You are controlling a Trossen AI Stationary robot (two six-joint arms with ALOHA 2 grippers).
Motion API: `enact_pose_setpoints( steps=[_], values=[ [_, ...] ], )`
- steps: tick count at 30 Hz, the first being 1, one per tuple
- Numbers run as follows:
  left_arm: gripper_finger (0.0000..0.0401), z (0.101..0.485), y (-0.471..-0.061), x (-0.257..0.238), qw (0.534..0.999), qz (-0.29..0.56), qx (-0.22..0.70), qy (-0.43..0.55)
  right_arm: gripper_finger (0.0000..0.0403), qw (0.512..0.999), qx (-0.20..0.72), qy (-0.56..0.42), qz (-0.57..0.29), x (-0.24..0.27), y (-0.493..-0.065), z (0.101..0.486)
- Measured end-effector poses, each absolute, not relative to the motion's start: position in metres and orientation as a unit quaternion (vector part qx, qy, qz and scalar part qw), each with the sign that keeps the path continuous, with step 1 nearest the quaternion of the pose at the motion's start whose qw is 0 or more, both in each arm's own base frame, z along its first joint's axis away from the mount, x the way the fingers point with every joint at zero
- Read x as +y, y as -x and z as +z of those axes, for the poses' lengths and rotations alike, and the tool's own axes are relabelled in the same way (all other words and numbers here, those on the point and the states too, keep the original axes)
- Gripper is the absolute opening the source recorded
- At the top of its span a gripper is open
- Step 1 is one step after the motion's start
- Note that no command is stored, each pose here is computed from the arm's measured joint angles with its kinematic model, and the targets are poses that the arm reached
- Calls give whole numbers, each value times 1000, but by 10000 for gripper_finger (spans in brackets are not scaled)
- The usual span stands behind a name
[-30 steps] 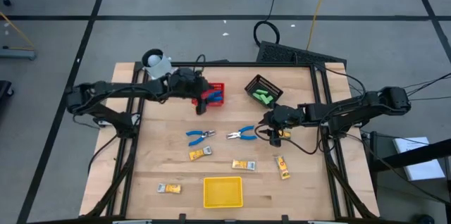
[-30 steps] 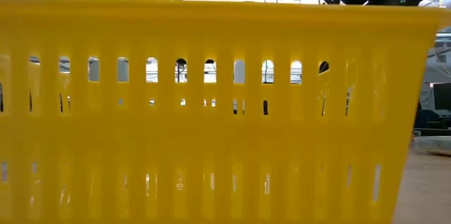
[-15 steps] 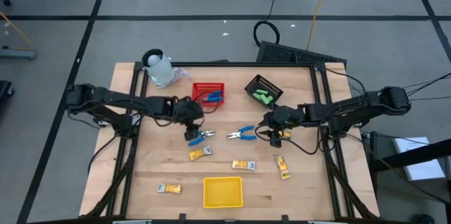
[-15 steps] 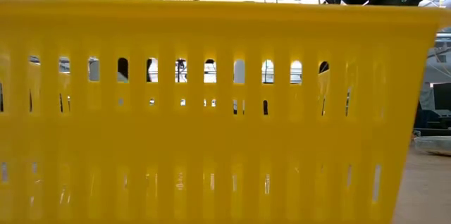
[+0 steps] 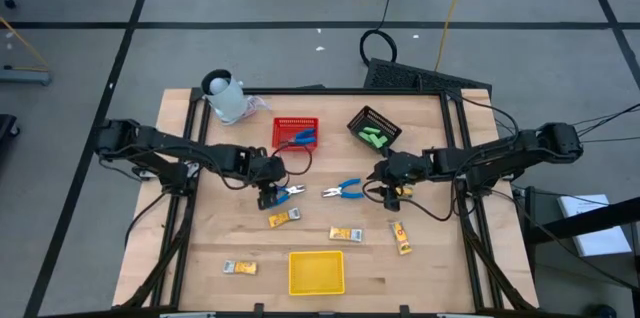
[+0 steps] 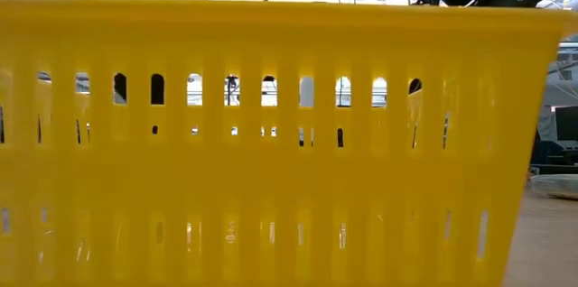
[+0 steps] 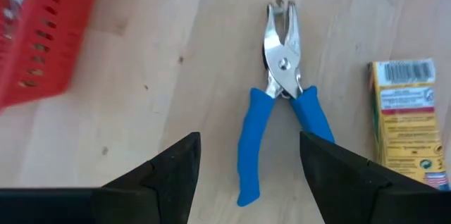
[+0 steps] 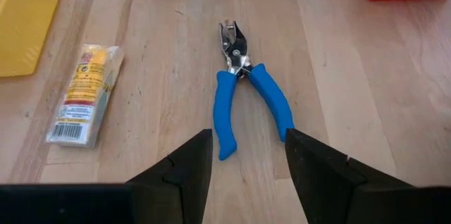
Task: Pick & Place School Supplies
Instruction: Put the blue hole puncher into the red bin
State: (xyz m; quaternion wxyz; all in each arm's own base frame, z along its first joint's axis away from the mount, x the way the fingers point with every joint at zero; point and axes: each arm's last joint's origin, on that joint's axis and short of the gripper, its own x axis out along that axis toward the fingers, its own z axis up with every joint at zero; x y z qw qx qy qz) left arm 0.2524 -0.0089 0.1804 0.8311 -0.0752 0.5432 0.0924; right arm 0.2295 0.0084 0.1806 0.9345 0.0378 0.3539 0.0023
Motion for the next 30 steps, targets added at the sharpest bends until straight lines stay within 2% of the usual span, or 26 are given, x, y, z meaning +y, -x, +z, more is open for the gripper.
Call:
enact_pose_setpoints(
  steps=[9,16,20,27,30],
  values=[
    [246,144,-263,-13,794,100,597,61,169,935,353,-38,1,8,-230,181],
    [237,130,-267,-14,779,103,616,63,169,935,354,-37,1,8,-229,181],
    [184,129,-268,-17,782,100,612,61,169,935,354,-37,1,8,-229,181],
    [33,128,-269,-22,789,91,607,34,169,935,354,-37,1,8,-229,181],
    [33,128,-269,-22,788,87,608,32,169,935,354,-37,1,8,-229,181]
  ],
)
